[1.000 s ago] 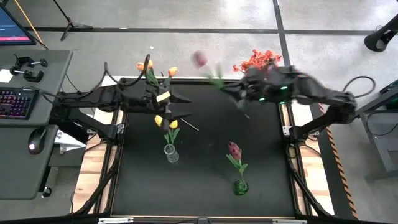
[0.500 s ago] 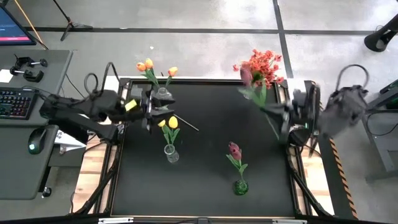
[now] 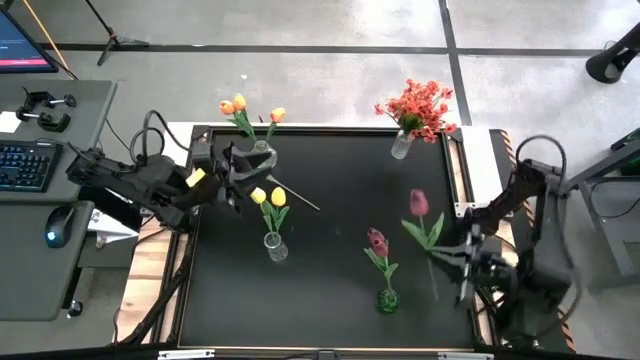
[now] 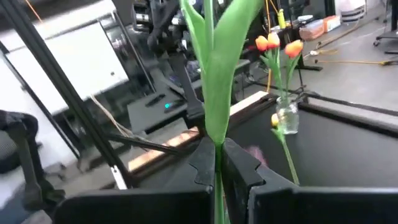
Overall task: Sort flowers into vase by color
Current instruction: Put the dark red flower into the green vase
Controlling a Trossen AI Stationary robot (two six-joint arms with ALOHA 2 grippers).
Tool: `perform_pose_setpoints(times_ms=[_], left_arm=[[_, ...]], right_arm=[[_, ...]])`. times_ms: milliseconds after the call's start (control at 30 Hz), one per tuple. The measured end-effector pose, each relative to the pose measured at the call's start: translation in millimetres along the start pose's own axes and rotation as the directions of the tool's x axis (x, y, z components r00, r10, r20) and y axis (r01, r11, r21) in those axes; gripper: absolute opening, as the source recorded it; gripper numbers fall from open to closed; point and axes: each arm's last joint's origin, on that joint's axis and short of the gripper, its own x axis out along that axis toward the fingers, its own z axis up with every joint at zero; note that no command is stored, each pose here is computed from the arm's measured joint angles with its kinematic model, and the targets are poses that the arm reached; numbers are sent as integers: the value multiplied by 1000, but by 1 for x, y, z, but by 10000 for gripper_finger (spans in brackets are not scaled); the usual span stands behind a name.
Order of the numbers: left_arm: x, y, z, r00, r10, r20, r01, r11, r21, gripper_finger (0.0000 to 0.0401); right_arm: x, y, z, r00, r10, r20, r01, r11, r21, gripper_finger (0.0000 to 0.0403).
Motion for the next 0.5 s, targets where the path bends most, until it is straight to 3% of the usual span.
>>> perform_pose_setpoints(times_ms=[100,267,500], left_arm=[[0,-1,4,999,-2,34,2,1000,-23,202],[0,-2,7,998,-8,68,12,998,-57,202],[0,-2,8,997,-10,83,16,997,-76,202]], right_arm=[[-1,-13,-35,997,29,67,-32,999,41,0],[6,-35,-86,997,19,72,-25,995,93,0],[9,-48,-117,997,20,79,-27,996,90,0]])
